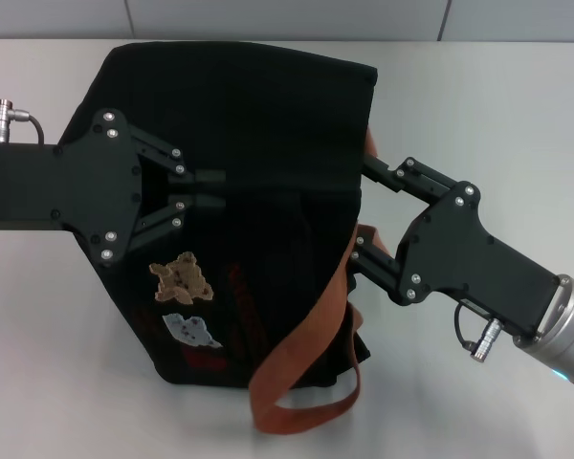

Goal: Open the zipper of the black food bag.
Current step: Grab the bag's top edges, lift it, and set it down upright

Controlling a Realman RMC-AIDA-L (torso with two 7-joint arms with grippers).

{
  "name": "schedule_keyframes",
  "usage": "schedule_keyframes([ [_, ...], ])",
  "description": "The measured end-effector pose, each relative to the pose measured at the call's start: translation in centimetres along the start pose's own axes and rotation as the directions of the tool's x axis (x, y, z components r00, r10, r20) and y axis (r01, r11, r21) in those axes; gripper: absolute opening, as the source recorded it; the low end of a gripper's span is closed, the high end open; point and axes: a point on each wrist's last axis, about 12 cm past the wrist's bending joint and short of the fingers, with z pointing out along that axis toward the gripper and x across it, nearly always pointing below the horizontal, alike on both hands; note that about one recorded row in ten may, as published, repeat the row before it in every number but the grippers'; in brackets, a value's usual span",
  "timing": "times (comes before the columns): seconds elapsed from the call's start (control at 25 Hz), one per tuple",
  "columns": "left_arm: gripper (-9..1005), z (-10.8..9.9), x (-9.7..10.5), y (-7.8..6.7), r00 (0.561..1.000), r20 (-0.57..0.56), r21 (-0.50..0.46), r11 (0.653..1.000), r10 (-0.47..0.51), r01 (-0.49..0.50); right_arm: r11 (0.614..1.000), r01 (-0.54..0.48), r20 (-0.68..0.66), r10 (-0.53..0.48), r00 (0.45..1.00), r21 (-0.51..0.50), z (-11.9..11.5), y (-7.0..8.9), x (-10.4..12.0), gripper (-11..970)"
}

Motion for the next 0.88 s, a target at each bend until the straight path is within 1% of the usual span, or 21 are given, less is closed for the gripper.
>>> schedule_keyframes([
  [0.24,91,0.1,0.2,-0.1,1.000,0.004,-0.001,1.000,-0.009,0.009,1.000,0.000,0.012,0.000,1.000,-0.013,0.6,0.0,-0.1,544],
  [0.4,91,0.1,0.4,-0.2,1.000,0.004,-0.001,1.000,-0.017,0.017,1.000,-0.012,0.012,0.012,1.000,-0.011,0.8,0.0,-0.1,441],
  [0.56,91,0.0,0.5,-0.4,1.000,0.007,0.000,1.000,-0.009,0.009,1.000,-0.023,0.010,0.023,1.000,-0.009,0.9,0.2,0.0,234],
  [0.88,91,-0.1,0.5,-0.7,1.000,0.014,-0.002,1.000,0.009,-0.009,0.999,-0.038,-0.010,0.038,0.999,-0.009,1.2,0.4,0.3,205],
])
